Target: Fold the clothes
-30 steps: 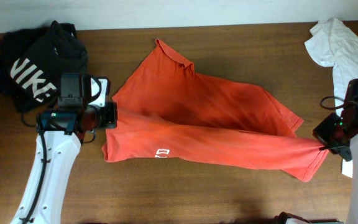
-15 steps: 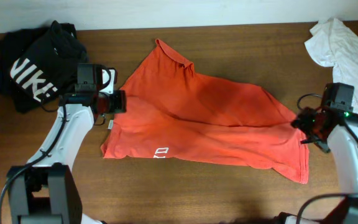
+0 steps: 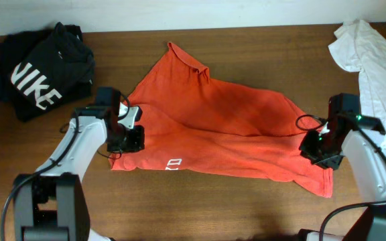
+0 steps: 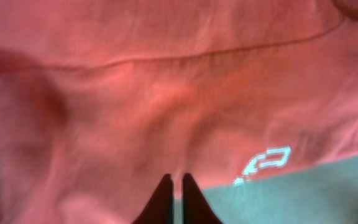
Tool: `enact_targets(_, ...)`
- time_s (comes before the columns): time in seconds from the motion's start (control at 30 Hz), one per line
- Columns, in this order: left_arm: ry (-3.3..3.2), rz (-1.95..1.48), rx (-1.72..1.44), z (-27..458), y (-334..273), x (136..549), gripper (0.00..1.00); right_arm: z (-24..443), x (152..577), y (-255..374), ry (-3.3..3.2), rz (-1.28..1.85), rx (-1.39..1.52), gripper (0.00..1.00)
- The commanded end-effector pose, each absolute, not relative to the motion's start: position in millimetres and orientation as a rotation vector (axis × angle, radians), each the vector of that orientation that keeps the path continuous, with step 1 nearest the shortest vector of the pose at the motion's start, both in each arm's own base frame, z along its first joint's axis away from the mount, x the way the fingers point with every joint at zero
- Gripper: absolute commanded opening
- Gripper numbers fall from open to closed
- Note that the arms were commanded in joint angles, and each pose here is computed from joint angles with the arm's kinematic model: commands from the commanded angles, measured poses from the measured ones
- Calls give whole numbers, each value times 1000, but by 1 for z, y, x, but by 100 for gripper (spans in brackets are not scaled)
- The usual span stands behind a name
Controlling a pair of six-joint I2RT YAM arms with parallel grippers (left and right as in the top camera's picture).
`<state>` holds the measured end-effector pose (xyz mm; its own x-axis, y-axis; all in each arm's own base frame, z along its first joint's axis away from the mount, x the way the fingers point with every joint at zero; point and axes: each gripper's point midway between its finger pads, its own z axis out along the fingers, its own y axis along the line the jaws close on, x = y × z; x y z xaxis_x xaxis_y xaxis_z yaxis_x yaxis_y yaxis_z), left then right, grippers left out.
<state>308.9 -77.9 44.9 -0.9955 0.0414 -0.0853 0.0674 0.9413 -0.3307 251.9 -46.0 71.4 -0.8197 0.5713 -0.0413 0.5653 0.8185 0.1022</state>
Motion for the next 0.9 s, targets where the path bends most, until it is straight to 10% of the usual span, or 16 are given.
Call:
enact_targets(0.0,3072,-614,64,15,-86,296,1,48,241,-34,2941,198,963,21)
enact_targets(0.47,3199,-338,-777,-28,32,267,1,14,229,-23,2907,280,1062,19)
enact_targets(0.73,2915,-262,-871,51,55,283,1,53,258,1,2925,537,670,22)
enact_targets(0.77,2850,-230,-843,69,60,287,1,63,266,-3,2911,517,653,31)
enact_targets(0.8,2784,-226,-813,88,60,289,1,77,281,-7,2872,495,605,63)
enact_targets(0.87,2730,-220,-784,107,60,288,5,91,303,-25,2798,376,585,79)
